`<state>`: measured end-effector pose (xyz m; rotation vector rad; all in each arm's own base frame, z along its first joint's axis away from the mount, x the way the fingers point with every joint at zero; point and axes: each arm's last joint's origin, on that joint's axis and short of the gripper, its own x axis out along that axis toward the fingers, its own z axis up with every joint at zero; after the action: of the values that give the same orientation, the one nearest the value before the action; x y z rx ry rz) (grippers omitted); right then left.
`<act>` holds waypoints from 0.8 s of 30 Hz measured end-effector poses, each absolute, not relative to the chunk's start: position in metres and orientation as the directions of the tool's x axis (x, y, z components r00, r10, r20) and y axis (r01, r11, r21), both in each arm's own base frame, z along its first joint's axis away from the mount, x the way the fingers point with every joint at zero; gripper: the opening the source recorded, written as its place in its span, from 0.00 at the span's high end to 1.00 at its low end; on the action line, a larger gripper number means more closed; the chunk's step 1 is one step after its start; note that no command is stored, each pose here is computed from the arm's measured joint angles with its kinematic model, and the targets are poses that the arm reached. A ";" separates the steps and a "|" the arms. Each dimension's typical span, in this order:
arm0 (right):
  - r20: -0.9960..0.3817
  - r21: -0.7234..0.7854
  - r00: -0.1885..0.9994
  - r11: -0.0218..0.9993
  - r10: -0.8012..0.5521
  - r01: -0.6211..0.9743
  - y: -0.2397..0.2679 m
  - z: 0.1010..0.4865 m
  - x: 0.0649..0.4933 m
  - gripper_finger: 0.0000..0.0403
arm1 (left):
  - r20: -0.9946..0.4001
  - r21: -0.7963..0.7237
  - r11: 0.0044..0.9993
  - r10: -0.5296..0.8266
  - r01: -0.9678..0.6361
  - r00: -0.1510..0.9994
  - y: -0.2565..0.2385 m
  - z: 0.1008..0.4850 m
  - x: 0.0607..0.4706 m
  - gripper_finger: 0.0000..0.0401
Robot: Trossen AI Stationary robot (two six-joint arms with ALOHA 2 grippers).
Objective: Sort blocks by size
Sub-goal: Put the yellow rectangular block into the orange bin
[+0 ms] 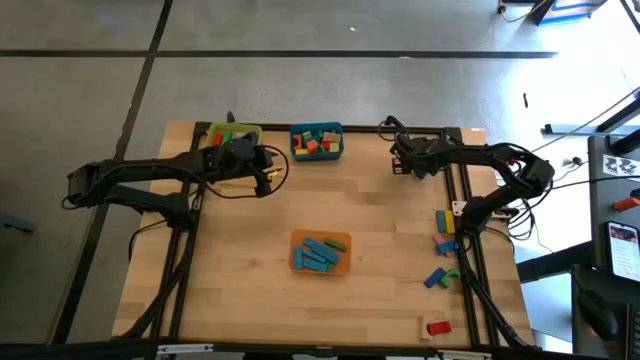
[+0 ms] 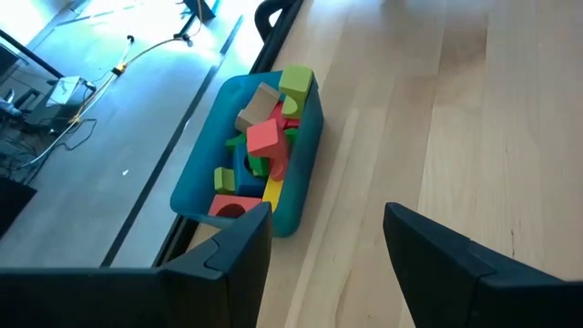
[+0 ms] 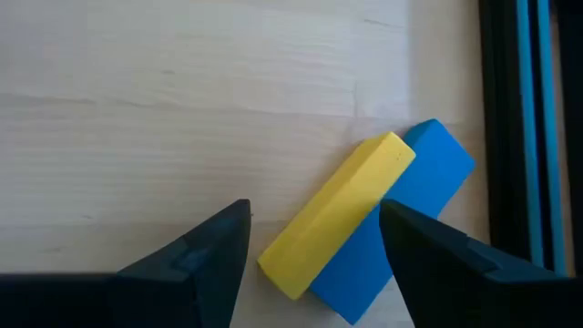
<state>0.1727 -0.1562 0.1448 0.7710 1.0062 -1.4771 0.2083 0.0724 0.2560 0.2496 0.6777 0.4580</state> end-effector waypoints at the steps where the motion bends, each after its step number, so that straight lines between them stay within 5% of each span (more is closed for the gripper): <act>1: -0.892 -0.173 -0.158 -0.003 -0.423 0.985 -0.156 0.145 0.172 0.39 | -0.544 0.366 0.872 0.484 -0.325 0.685 0.072 0.256 0.208 0.51; 24: -0.888 -0.126 -0.106 0.016 -0.448 0.992 -0.165 0.130 0.185 0.39 | -0.545 0.369 0.872 0.484 -0.323 0.685 0.072 0.256 0.208 0.51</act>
<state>0.1847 -0.1650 0.1302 0.7709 0.9622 -1.4461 0.2083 0.0724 0.2559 0.2525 0.6792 0.4571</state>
